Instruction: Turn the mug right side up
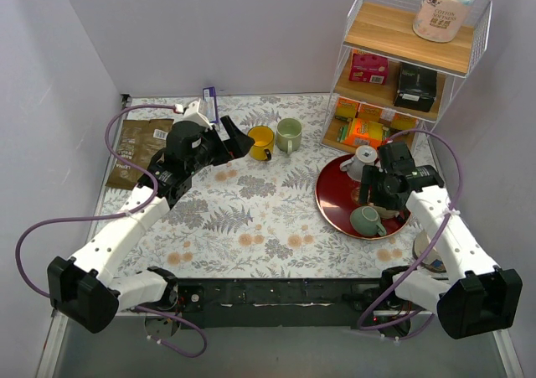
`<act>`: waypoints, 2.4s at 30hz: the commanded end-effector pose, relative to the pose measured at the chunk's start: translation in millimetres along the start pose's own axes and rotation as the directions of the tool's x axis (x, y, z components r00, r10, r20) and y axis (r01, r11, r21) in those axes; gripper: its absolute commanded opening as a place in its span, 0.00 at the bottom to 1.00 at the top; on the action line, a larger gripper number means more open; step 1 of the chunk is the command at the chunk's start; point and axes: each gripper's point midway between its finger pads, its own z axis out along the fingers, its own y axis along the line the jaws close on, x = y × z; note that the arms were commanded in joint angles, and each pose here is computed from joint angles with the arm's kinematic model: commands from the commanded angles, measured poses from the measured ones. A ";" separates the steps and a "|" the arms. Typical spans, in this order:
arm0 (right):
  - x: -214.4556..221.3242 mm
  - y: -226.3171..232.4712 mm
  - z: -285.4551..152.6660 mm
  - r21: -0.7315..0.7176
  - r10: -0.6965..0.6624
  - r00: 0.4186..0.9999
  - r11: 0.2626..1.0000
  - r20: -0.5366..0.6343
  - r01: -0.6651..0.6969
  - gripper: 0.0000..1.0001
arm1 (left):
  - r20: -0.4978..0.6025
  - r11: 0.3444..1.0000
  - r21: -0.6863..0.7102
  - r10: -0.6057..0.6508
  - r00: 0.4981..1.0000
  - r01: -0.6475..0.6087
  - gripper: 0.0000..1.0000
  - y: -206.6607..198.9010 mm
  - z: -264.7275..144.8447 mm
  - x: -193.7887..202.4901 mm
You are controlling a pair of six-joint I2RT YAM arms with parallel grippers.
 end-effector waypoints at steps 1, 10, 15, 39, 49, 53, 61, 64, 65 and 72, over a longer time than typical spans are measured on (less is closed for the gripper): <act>16.9 3.6 6.3 -0.109 0.066 0.997 0.992 -0.040 -0.070 0.77 | -0.020 1.000 0.005 0.001 1.000 -0.001 0.98 2.7 2.2 7.5; 37.5 -12.2 31.0 -0.115 0.161 0.981 0.978 -0.105 -0.173 0.78 | -0.022 1.000 0.001 0.016 1.000 -0.016 0.98 4.3 3.8 8.2; 46.6 -11.8 42.3 -0.138 0.186 0.973 0.969 -0.138 -0.205 0.79 | -0.025 1.000 -0.003 0.017 1.000 -0.017 0.98 5.9 4.9 9.5; 39.3 -2.7 45.1 -0.230 0.071 0.992 0.969 -0.105 -0.094 0.73 | -0.028 1.000 -0.011 0.029 0.999 -0.029 0.98 11.2 7.2 14.1; 31.0 -3.5 58.5 -0.223 0.021 0.994 0.974 -0.104 -0.044 0.66 | -0.034 0.999 -0.006 0.032 0.999 -0.033 0.98 11.2 8.3 16.4; 35.1 2.3 64.1 -0.241 0.016 0.991 0.969 -0.132 -0.047 0.52 | -0.031 0.999 -0.005 0.036 0.999 -0.036 0.98 11.2 8.1 15.8; 36.6 1.9 67.3 -0.217 0.000 0.991 0.976 -0.137 -0.030 0.43 | -0.029 0.999 -0.010 0.036 0.999 -0.036 0.98 12.7 7.0 16.4; 39.0 2.0 70.2 -0.203 -0.015 0.989 0.979 -0.150 -0.016 0.36 | -0.030 0.999 -0.011 0.034 0.999 -0.034 0.98 12.8 7.7 16.6; 39.8 3.0 71.0 -0.200 -0.023 0.988 0.980 -0.155 -0.008 0.35 | -0.032 0.999 -0.011 0.033 0.999 -0.034 0.98 13.2 7.6 16.7; 37.4 5.6 71.7 -0.174 -0.043 0.987 0.985 -0.158 0.016 0.09 | -0.033 0.999 -0.012 0.033 0.999 -0.034 0.98 14.0 7.1 17.7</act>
